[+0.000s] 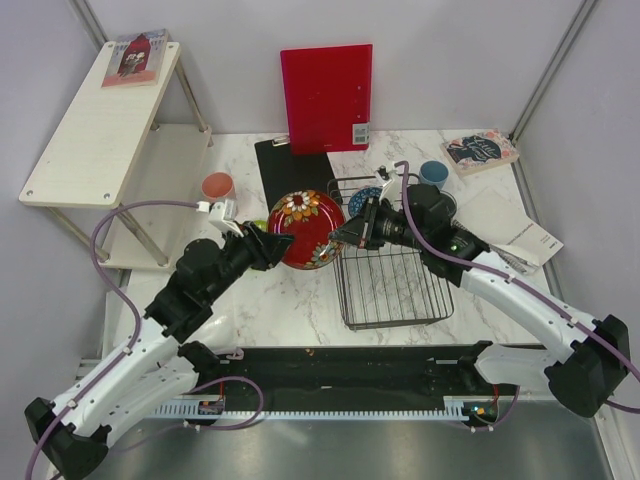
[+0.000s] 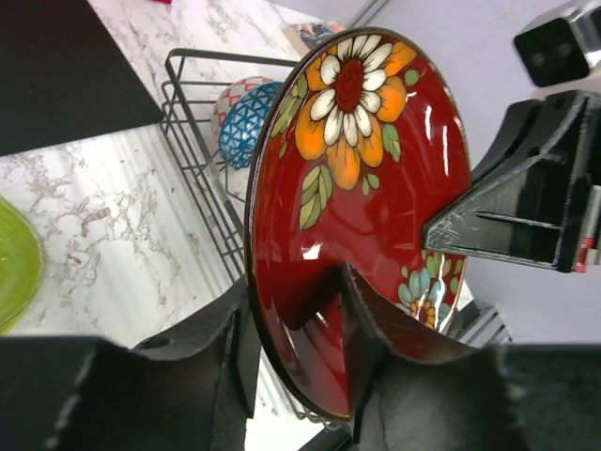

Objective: Unload the mixed dishes from the dish rack
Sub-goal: Place the plate at the center of the board, then pick up the bowl from the dish rack.

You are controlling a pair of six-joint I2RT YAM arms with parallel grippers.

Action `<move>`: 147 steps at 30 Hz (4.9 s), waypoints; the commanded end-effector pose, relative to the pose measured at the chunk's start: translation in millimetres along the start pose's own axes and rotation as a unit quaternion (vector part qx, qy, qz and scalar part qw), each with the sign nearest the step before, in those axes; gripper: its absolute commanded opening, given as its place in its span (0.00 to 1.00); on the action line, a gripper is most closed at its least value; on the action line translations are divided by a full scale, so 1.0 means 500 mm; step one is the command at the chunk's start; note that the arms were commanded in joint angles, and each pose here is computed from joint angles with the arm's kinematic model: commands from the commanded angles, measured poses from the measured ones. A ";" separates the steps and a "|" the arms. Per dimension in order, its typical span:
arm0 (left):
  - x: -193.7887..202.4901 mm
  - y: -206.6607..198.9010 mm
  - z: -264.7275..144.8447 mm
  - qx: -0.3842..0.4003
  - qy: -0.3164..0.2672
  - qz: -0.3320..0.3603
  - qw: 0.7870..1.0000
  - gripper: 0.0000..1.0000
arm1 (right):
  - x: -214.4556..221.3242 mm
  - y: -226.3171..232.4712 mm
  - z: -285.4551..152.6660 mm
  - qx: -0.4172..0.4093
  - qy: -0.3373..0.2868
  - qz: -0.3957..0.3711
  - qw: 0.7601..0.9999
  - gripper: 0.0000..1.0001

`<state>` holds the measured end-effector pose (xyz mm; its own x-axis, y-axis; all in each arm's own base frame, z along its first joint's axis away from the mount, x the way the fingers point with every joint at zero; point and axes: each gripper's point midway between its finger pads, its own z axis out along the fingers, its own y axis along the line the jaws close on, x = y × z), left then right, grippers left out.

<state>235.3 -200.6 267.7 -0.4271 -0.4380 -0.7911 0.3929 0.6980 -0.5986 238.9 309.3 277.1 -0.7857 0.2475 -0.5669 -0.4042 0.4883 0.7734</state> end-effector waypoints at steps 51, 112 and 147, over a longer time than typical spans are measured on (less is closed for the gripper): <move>0.002 0.374 0.038 -0.228 -0.038 -0.217 0.948 0.02 | -0.095 -0.211 -0.156 0.306 -0.153 -0.143 0.929 0.89; 0.047 0.359 -0.081 -0.328 0.100 -0.219 0.913 0.76 | -0.062 -0.250 -0.112 0.310 -0.118 -0.142 0.933 0.88; 0.116 0.042 0.073 -0.059 0.227 0.000 0.972 0.72 | -0.353 -0.352 0.035 0.485 -0.199 -0.429 0.736 0.89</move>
<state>233.3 -209.8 185.4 -0.8014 -0.1926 -0.5663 0.2054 0.8006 -0.5629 439.1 192.4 202.6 -0.2414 -0.3404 -0.9088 -0.0044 0.9369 -0.3497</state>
